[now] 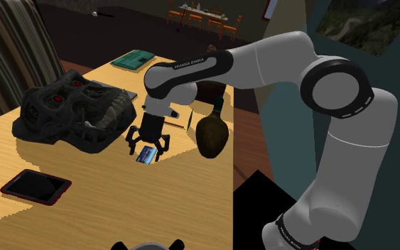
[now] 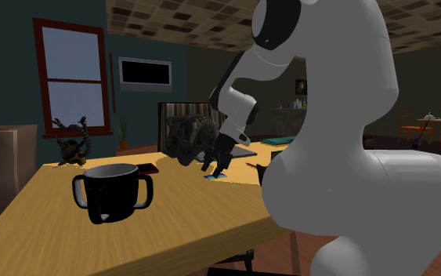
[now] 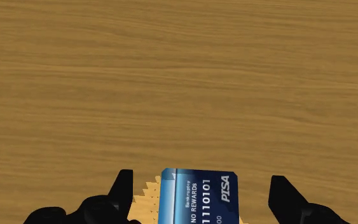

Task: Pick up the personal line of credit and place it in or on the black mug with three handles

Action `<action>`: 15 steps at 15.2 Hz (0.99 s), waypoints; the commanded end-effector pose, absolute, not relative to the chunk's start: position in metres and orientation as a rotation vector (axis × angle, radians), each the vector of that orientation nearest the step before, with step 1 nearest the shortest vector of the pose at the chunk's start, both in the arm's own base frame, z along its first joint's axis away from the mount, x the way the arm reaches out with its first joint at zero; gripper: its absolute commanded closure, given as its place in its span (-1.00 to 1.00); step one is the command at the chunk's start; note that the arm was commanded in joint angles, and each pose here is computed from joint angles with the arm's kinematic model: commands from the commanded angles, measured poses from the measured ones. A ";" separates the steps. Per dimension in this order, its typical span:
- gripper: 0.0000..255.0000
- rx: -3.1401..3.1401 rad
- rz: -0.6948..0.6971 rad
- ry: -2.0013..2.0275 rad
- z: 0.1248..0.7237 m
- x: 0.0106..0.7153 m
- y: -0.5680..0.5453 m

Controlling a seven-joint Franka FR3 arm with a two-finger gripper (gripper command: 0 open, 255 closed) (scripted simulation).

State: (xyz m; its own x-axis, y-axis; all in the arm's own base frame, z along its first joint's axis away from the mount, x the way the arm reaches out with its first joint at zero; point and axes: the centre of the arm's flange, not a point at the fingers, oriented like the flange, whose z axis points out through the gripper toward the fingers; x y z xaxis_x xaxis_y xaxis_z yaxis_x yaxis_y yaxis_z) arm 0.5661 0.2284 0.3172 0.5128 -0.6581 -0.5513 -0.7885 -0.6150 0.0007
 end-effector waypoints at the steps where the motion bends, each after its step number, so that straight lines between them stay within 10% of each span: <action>1: -1.00 -2.506 0.753 1.224 0.317 0.566 0.228; 2: 1.00 -2.506 0.753 1.224 0.317 0.566 0.228; 15: 1.00 -2.506 0.753 1.224 0.338 0.566 0.228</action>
State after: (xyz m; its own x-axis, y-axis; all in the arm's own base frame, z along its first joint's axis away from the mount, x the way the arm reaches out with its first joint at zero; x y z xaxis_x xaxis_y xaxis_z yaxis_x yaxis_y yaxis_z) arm 0.5664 0.2280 0.3332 0.5129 -0.6581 -0.5511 -0.7886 -0.6149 0.0003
